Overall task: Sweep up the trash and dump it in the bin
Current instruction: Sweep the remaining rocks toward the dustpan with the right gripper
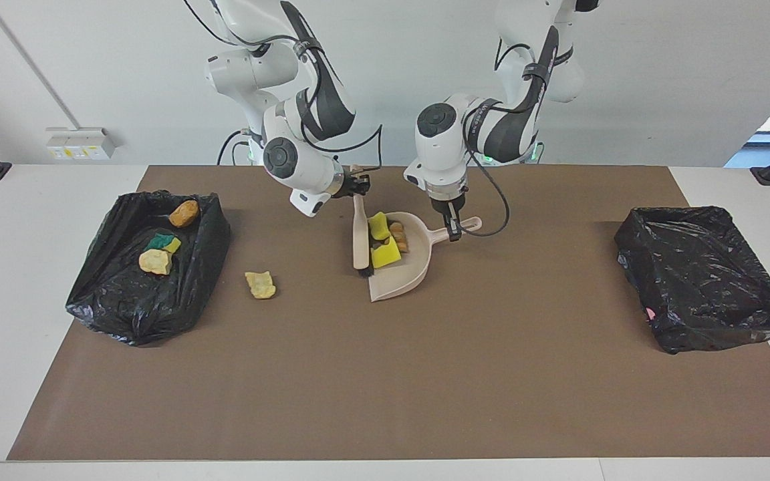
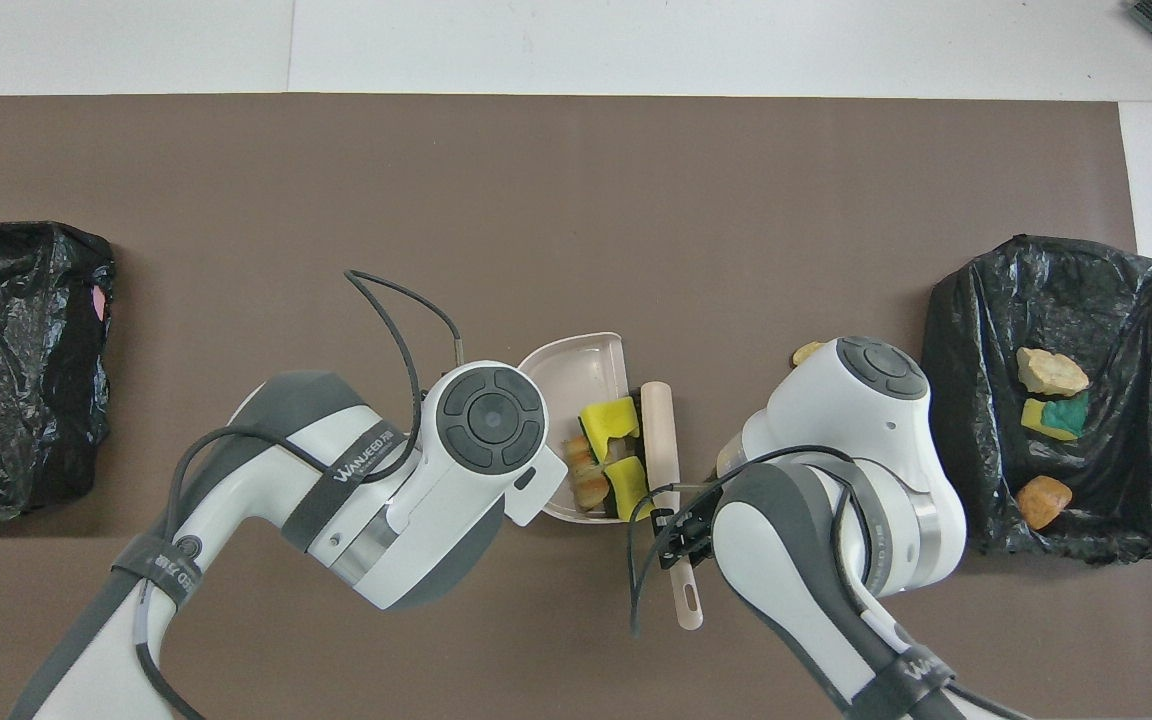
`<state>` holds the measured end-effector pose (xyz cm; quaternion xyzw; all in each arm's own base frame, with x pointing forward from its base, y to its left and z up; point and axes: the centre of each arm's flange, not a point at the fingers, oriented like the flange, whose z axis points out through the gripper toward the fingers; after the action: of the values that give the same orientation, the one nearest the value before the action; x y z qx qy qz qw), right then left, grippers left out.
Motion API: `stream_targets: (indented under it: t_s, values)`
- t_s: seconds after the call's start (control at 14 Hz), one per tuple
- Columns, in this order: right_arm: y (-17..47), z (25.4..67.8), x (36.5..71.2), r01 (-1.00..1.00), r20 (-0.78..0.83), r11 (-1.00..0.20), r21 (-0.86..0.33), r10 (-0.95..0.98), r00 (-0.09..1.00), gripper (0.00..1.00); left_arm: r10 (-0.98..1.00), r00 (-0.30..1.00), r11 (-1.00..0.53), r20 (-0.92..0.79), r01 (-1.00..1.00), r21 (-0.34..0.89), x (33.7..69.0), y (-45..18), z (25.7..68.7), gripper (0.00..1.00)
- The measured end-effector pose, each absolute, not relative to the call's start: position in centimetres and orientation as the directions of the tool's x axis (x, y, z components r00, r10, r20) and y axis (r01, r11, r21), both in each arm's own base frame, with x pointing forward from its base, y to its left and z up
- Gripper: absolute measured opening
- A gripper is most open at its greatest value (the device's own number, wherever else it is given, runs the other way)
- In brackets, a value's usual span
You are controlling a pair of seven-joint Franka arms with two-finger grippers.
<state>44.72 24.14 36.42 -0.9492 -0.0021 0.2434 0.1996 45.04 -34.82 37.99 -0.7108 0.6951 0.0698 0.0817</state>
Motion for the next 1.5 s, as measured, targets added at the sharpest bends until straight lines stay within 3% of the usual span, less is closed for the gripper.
stream_targets:
  t_s: [0.14,0.43,0.71,0.93,1.29,1.5]
  values:
    - [23.5,38.4,45.6,-0.073,-0.455,-0.927,-0.369,0.111,0.883,0.26,-0.977,0.025,-0.021,-0.213,-1.0,-0.019,45.0,-34.7,37.9,0.32]
    - [17.6,42.8,47.5,0.029,-0.388,-0.982,-0.188,0.102,0.916,0.26,-0.976,0.024,-0.021,-0.217,-1.0,-0.014,44.8,-34.5,37.6,0.32]
    - [11.6,42.6,48.9,0.191,-0.334,-0.972,0.139,0.135,0.933,0.26,-0.976,0.023,-0.021,-0.217,-1.0,-0.012,44.7,-34.4,37.3,0.32]
    - [7.1,41.2,50.3,0.253,-0.328,-0.931,0.262,0.161,0.931,0.26,-0.977,0.024,-0.021,-0.213,-1.0,-0.016,44.7,-34.3,37.3,0.32]
    - [5.0,35.9,50.4,0.28,-0.364,-0.917,0.285,0.167,0.916,0.26,-0.979,0.022,-0.017,-0.203,-1.0,-0.023,44.5,-34.1,36.9,0.32]
    - [7.0,34.3,49.3,0.284,-0.402,-0.945,0.163,0.199,0.894,0.26,-0.979,0.024,-0.019,-0.201,-0.999,-0.025,44.5,-34.0,36.9,0.32]
